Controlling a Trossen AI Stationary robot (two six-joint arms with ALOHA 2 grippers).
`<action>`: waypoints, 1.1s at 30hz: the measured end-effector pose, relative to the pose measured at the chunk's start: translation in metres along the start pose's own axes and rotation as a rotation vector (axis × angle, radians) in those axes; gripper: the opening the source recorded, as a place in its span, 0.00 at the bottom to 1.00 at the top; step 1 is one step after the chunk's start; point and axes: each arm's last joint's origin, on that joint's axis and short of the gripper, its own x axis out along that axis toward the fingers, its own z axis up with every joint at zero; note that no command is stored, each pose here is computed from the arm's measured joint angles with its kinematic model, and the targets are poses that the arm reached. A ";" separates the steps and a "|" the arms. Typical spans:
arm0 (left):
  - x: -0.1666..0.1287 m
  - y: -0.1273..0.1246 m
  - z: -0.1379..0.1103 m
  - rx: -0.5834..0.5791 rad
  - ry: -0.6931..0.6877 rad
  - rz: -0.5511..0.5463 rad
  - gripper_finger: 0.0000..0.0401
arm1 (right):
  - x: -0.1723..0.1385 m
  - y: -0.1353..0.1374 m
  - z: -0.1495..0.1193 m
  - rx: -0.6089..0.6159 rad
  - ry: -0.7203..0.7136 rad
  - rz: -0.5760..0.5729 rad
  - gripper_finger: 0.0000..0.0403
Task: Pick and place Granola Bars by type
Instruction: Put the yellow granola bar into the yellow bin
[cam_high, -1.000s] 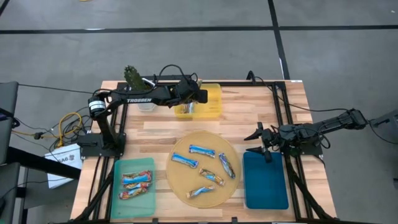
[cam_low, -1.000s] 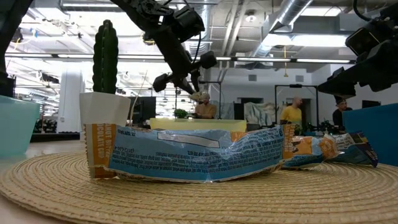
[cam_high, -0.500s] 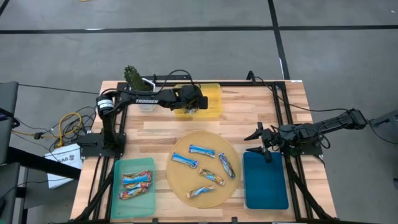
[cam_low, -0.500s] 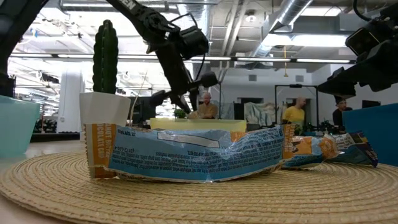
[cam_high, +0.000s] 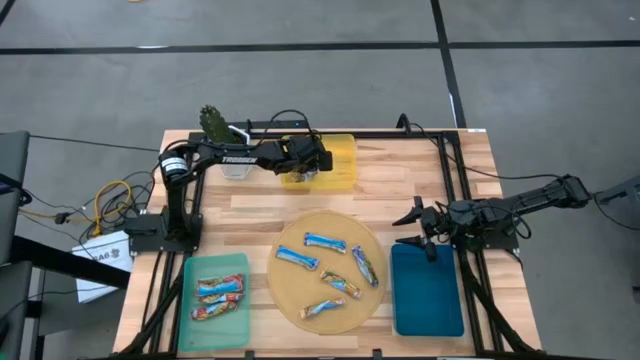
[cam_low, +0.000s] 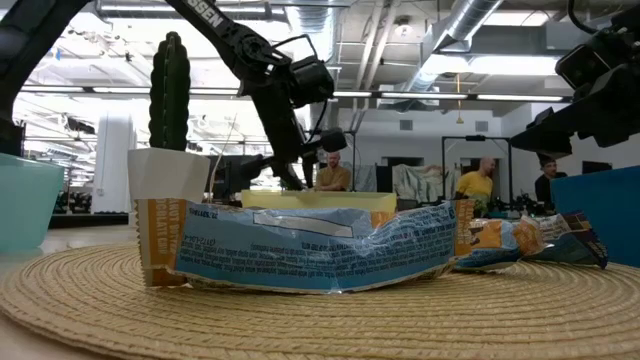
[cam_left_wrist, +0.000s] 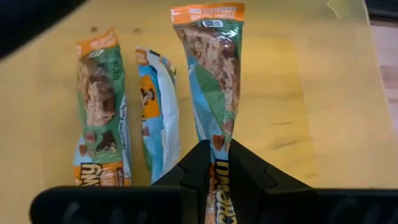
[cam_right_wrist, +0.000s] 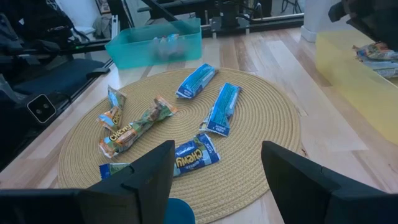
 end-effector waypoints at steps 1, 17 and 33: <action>0.000 0.000 0.000 0.001 0.001 0.003 0.12 | 0.000 0.000 0.000 0.000 0.000 0.000 0.58; 0.001 -0.002 0.000 -0.025 -0.010 -0.015 0.30 | 0.000 0.000 0.000 0.000 0.000 0.000 0.58; -0.006 -0.026 0.004 0.058 -0.090 -0.243 0.30 | 0.000 0.000 0.000 0.000 0.000 0.000 0.58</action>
